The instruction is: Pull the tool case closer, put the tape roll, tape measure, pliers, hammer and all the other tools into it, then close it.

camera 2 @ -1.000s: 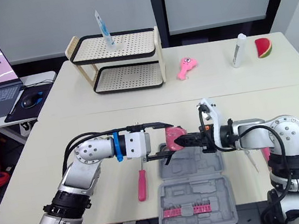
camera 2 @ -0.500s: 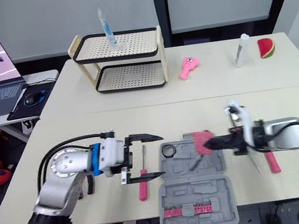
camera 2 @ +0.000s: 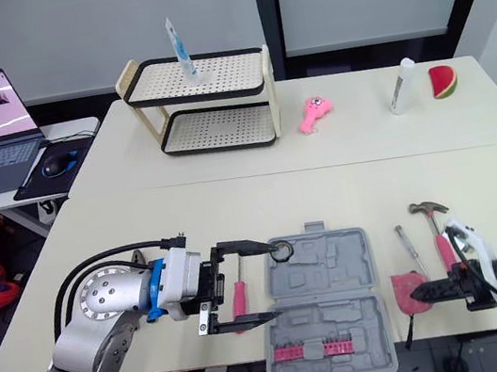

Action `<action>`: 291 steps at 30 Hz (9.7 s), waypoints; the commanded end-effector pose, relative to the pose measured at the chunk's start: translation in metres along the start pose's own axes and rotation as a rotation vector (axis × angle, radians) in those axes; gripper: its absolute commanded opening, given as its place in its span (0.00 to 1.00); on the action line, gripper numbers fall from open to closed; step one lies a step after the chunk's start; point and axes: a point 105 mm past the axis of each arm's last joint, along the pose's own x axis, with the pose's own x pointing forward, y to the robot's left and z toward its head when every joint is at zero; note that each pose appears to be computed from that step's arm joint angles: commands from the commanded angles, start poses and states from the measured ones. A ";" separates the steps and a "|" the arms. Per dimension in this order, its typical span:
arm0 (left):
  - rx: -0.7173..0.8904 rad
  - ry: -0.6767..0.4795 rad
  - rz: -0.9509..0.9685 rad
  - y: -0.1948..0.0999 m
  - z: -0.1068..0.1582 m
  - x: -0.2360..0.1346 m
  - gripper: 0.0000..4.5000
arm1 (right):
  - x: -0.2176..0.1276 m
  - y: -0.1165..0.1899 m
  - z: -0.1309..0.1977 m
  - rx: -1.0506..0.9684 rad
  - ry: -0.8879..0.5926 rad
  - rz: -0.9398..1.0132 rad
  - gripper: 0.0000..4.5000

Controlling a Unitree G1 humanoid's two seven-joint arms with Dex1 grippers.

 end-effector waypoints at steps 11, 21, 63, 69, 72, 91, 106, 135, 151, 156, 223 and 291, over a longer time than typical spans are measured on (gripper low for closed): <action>0.001 0.012 -0.039 -0.011 0.005 0.003 1.00 | 0.027 -0.017 -0.006 -0.021 -0.002 0.000 0.18; -0.001 0.016 -0.049 -0.011 0.006 0.007 1.00 | 0.027 -0.027 -0.007 0.006 0.003 -0.037 0.38; 0.018 0.020 -0.080 -0.032 -0.010 0.011 1.00 | 0.024 -0.043 -0.012 -1.345 -0.114 -0.025 0.99; 0.012 0.023 -0.077 -0.034 -0.018 0.007 1.00 | 0.026 -0.042 -0.005 -1.354 -0.130 -0.035 0.99; 0.013 0.026 -0.076 -0.033 -0.022 0.004 1.00 | 0.027 -0.041 -0.003 -1.359 -0.134 -0.028 0.99; 0.020 0.024 -0.073 -0.035 -0.027 0.002 1.00 | 0.035 -0.039 -0.010 -1.321 -0.120 -0.016 0.71; 0.029 0.094 0.082 0.009 -0.028 -0.032 1.00 | 0.011 0.027 0.047 -1.465 -0.088 -0.055 0.71; 0.021 0.071 0.101 0.038 0.008 0.012 1.00 | 0.069 0.055 0.122 -1.592 0.217 -0.334 0.71; -0.049 0.175 0.098 0.021 -0.015 0.009 1.00 | 0.086 0.042 0.120 -1.594 0.244 -0.343 0.71; -0.053 0.182 0.100 0.021 -0.022 0.010 1.00 | 0.087 0.042 0.123 -1.591 0.235 -0.351 0.71; 0.041 0.134 0.054 0.047 -0.036 -0.003 1.00 | 0.115 -0.022 0.090 -1.239 -0.342 -0.064 0.38; -0.679 0.452 1.210 -0.101 -0.059 -0.228 1.00 | 0.016 0.170 0.136 -1.533 -0.513 0.356 1.00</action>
